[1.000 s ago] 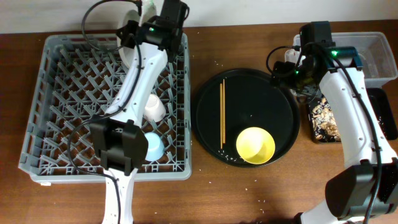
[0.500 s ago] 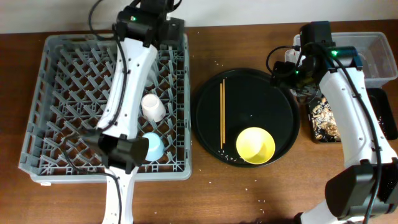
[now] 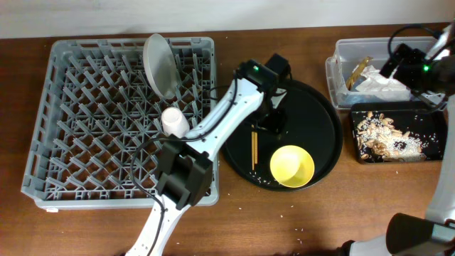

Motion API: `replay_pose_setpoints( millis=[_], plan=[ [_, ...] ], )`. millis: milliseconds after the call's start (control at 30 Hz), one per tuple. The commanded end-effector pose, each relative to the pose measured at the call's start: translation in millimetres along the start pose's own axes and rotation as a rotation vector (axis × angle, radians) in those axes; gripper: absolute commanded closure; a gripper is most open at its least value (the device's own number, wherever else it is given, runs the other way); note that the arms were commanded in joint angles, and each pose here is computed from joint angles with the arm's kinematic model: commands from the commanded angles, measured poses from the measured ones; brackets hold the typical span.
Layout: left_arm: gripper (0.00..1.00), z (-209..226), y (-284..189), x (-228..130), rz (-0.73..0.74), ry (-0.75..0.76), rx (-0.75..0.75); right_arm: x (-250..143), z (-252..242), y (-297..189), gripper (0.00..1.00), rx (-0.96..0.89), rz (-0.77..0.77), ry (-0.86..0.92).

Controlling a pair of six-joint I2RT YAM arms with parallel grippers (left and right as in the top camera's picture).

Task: Sort waste into correct bins and load items into the dishwasher rack
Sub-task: 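Grasp the yellow bowl with the left gripper and lift it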

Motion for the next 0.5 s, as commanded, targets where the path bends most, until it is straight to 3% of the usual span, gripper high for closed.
replay_pose_setpoints(
  millis=[0, 133, 200, 233, 267, 300, 367, 433, 467],
  plan=[
    [0.36, -3.8, 35.2, -9.2, 0.054, 0.049, 0.129, 2.4, -5.1, 3.3, 0.02, -0.003, 0.008, 0.024],
    [0.52, -19.2, 64.0, -16.8, 0.075, 0.122, 0.216, 2.3, -5.2, 4.0, 0.02, -0.003, 0.010, 0.024],
    [0.56, -15.7, 84.2, -24.4, 0.122, 0.134, 0.260, 2.3, -5.2, 4.1, 0.02, -0.003, 0.010, 0.024],
    [0.64, -15.3, 84.8, -24.6, 0.124, 0.133, 0.261, 2.3, -5.2, 4.1, 0.02, -0.003, 0.010, 0.024],
    [0.92, -15.3, 84.7, -24.1, 0.122, 0.133, 0.260, 2.3, -5.2, 4.1, 0.02, -0.003, 0.010, 0.024],
    [0.99, -13.4, 82.0, -22.6, 0.117, 0.129, 0.262, 2.3, -5.2, 4.3, 0.01, -0.004, 0.010, 0.024],
    [0.99, -9.7, 51.6, -7.1, 0.057, 0.104, 0.246, 2.3, -5.2, 4.3, 0.01, -0.004, 0.010, 0.024],
    [0.99, 5.5, -22.0, 20.0, -0.090, 0.050, 0.237, 2.3, -5.2, 4.3, 0.01, -0.004, 0.010, 0.024],
    [0.99, 39.5, -82.4, 33.1, -0.228, -0.006, 0.348, 2.3, -5.2, 4.3, 0.01, -0.004, 0.010, 0.024]
  ],
)
Point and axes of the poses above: each gripper's point midway between its finger pads, its own y axis out along the fingers, its own z axis along the line the jaws close on, x = y × z, the point moved 2 cm from there along -y, back along the fingers, and after that the axes turned 1 degree about y, right-handed, at the moved point
